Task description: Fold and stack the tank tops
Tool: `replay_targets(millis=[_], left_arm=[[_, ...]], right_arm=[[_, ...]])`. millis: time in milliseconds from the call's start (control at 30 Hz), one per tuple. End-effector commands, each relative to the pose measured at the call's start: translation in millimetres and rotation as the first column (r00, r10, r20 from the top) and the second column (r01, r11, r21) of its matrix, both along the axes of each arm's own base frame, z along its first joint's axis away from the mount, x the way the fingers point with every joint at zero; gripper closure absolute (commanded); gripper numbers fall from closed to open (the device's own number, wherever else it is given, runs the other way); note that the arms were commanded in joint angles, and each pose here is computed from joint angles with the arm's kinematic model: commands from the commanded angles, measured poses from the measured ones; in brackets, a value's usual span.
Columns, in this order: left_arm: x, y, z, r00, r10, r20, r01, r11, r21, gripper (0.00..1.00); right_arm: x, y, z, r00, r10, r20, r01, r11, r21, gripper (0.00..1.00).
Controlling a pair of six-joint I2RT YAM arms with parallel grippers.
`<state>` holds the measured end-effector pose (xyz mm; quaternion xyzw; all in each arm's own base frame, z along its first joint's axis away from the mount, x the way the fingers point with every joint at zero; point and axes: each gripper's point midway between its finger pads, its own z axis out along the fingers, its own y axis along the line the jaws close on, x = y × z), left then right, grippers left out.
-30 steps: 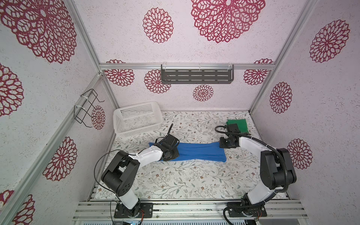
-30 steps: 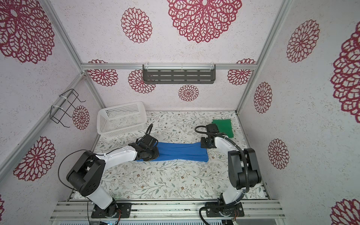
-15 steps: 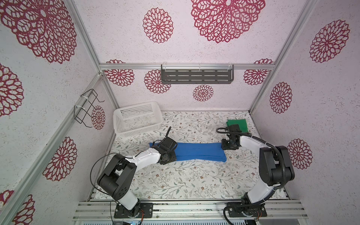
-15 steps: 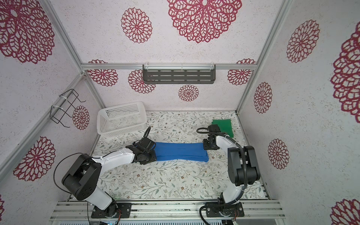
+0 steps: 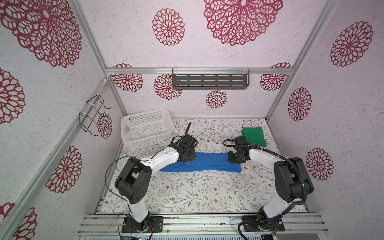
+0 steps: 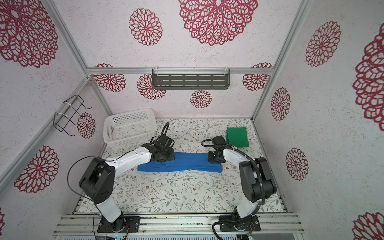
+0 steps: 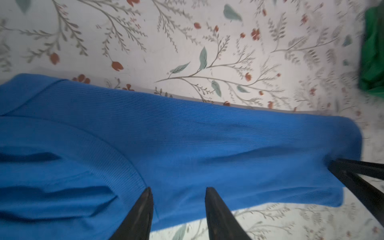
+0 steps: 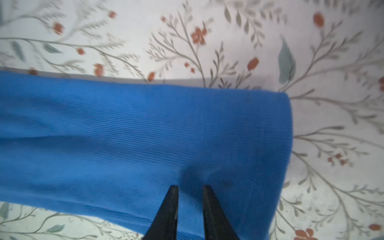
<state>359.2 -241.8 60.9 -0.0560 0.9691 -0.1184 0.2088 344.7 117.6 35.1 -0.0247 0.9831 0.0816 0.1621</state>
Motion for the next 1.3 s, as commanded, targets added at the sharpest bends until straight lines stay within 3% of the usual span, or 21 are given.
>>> replay_targets(millis=[0,133,267,333,400,433,500,633,900,1033,1267], left_arm=[[-15,5,-42,0.996,-0.016,-0.093,0.018,1.0,0.022,0.56],[-40,21,-68,0.986,0.012,-0.165,-0.005,0.999,0.042,0.57],[-48,41,-39,0.993,0.036,-0.117,-0.025,0.995,0.094,0.53],[-45,50,-12,0.997,0.043,-0.064,-0.036,0.992,0.117,0.47],[-39,59,6,0.998,0.06,-0.036,-0.055,0.99,0.131,0.44],[-37,64,11,0.997,0.072,-0.032,-0.067,0.989,0.133,0.43],[-33,73,8,0.995,0.096,-0.038,-0.09,0.987,0.135,0.43],[-36,86,-21,0.985,0.143,-0.1,-0.127,0.981,0.149,0.47],[-19,71,-87,0.97,0.129,-0.207,-0.103,0.986,0.132,0.55],[5,58,-108,0.969,0.078,-0.233,-0.04,0.986,0.165,0.56],[83,9,-105,0.975,-0.074,-0.208,0.097,0.99,0.106,0.52]], right_arm=[[-1,-20,-6,0.995,-0.095,-0.009,0.094,0.993,-0.068,0.79],[-15,-34,-15,0.988,-0.148,-0.039,0.145,0.987,-0.07,0.82],[-12,-43,12,0.99,-0.12,0.069,0.126,0.987,-0.096,0.84],[-7,-39,32,0.984,-0.081,0.156,0.093,0.993,-0.068,0.68],[-5,-36,40,0.981,-0.068,0.183,0.075,0.997,-0.031,0.4],[-4,-34,40,0.983,-0.063,0.173,0.068,0.997,-0.02,0.36],[-4,-24,34,0.993,-0.017,0.114,0.018,1.0,-0.002,0.39],[1,6,31,0.992,0.048,0.115,-0.051,0.998,0.021,0.62],[6,10,-10,0.998,0.055,0.034,-0.055,0.998,-0.015,0.9],[-14,0,-25,1.0,-0.005,-0.012,0.004,1.0,-0.031,0.91],[-101,5,-37,0.995,-0.058,-0.082,0.058,0.998,0.001,0.89]])
